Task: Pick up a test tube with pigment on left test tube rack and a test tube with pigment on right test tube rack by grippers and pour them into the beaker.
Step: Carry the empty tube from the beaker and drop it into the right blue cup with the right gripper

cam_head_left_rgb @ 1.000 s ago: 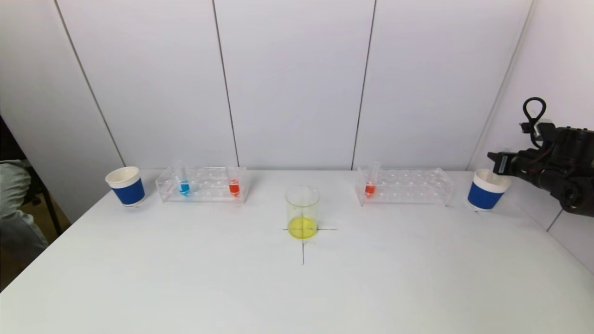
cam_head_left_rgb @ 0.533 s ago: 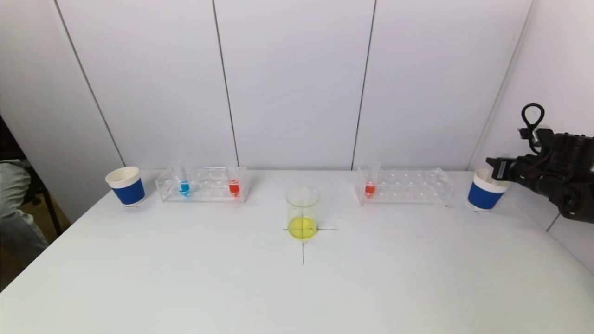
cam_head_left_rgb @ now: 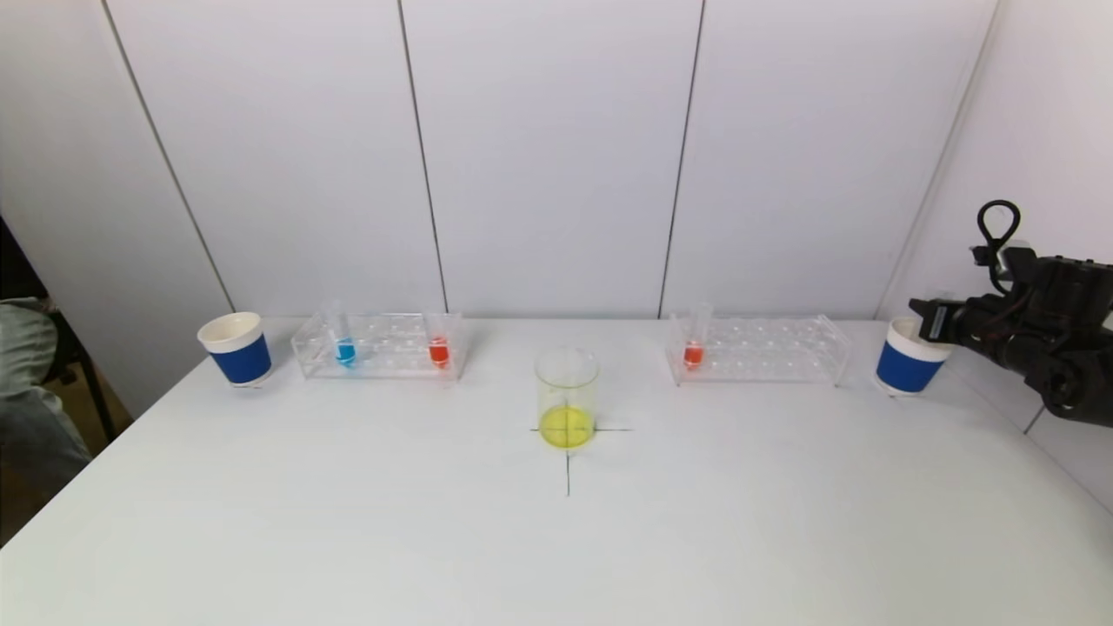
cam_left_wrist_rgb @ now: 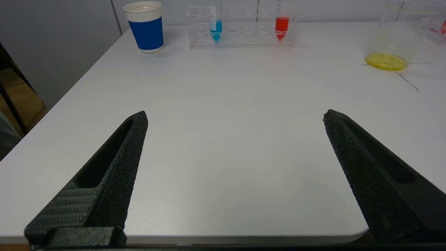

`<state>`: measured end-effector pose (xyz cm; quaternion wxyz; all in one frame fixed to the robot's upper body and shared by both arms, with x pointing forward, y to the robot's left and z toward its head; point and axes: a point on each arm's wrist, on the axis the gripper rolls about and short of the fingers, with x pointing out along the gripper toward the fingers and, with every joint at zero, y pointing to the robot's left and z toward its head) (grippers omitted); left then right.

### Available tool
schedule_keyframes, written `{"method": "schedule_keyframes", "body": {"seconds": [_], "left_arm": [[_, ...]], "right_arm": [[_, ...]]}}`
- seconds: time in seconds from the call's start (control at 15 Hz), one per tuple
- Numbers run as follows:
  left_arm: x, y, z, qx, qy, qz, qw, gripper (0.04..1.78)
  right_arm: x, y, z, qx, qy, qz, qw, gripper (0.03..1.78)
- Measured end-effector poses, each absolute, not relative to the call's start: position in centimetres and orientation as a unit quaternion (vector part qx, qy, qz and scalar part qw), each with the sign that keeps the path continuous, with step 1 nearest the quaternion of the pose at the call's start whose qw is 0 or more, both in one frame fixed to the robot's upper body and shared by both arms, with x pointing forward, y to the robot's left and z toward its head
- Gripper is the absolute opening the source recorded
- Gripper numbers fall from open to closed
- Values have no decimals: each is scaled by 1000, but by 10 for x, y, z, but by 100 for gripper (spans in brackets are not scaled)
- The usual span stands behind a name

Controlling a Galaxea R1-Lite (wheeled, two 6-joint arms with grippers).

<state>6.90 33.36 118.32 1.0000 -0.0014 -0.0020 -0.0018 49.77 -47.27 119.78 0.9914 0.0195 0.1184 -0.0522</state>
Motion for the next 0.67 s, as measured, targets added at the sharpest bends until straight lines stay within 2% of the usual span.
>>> {"method": "schedule_keyframes", "body": {"seconds": [0.47, 0.67], "left_arm": [[69, 334, 1183, -1, -2, -2, 1000, 176], [69, 334, 1183, -1, -2, -2, 1000, 176]], "right_arm": [[498, -473, 1197, 21, 119, -52, 991, 50], [497, -473, 1196, 21, 121, -52, 991, 65]]}}
